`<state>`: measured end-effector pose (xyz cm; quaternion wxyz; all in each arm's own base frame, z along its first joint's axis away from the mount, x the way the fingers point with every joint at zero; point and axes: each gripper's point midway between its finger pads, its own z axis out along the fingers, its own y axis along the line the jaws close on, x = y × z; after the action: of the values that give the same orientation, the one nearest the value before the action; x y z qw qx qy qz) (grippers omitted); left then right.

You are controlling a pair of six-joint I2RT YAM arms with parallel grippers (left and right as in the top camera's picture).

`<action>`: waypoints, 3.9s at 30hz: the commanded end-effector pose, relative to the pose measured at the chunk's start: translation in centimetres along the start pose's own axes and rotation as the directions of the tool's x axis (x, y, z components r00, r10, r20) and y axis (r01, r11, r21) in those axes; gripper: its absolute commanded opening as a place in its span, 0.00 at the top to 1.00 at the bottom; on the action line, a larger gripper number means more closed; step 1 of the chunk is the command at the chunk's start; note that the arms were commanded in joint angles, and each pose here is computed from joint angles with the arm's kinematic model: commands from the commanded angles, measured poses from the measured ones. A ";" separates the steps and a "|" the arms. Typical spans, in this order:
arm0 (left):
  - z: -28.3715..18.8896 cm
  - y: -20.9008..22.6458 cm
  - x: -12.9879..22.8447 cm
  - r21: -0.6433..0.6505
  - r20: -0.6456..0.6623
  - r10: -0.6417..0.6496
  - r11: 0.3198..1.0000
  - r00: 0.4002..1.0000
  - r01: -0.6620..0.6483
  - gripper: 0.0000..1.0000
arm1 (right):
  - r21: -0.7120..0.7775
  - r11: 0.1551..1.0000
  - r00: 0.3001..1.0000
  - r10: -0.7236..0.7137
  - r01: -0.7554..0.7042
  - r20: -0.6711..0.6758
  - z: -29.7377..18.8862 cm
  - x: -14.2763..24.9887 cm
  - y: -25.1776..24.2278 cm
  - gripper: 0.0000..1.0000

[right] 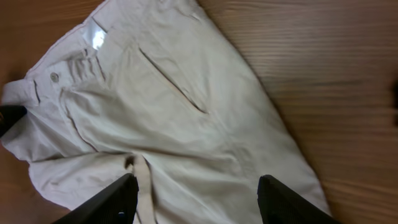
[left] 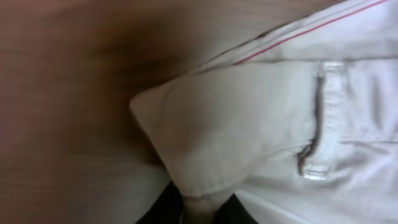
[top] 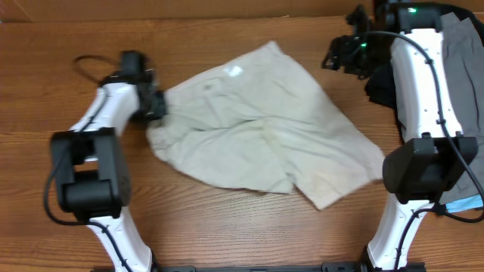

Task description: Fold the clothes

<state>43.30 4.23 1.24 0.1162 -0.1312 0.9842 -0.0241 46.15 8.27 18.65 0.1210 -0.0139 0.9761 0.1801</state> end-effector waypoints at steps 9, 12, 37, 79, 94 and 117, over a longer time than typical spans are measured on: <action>-5.5 3.4 -1.6 0.102 -0.080 -0.143 0.983 0.986 0.151 0.26 | -0.078 0.970 0.961 -0.241 0.232 -0.135 4.8 4.9 11.7 0.34; -9.7 2.6 -4.5 0.107 -0.013 -0.134 0.985 0.991 0.134 0.26 | -0.081 0.962 0.941 -0.272 0.261 -0.201 5.6 7.4 13.6 0.34; -22.5 -8.7 -8.6 0.078 0.262 0.151 0.981 0.953 -0.177 0.25 | 0.075 0.951 0.954 -0.298 0.299 -0.030 19.1 9.7 16.0 0.38; -23.0 -8.0 -10.7 0.041 0.342 0.133 0.987 0.930 -0.157 0.18 | -0.120 0.954 0.893 -0.300 0.276 -0.336 8.9 19.2 20.0 0.96; -23.5 -5.8 -12.4 0.007 0.393 0.094 0.994 0.915 -0.105 0.14 | -0.148 0.895 0.769 -0.438 0.420 -0.466 2.7 33.3 26.4 0.96; -23.2 -2.1 -13.6 0.064 0.397 0.003 0.997 0.918 -0.031 0.14 | 0.161 0.973 0.983 -0.152 0.166 -0.100 3.4 16.3 15.4 0.29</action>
<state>50.74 8.38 26.86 0.3166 -0.1396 0.9382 0.0024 24.33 28.95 16.32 0.0495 -0.1099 0.9881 0.0951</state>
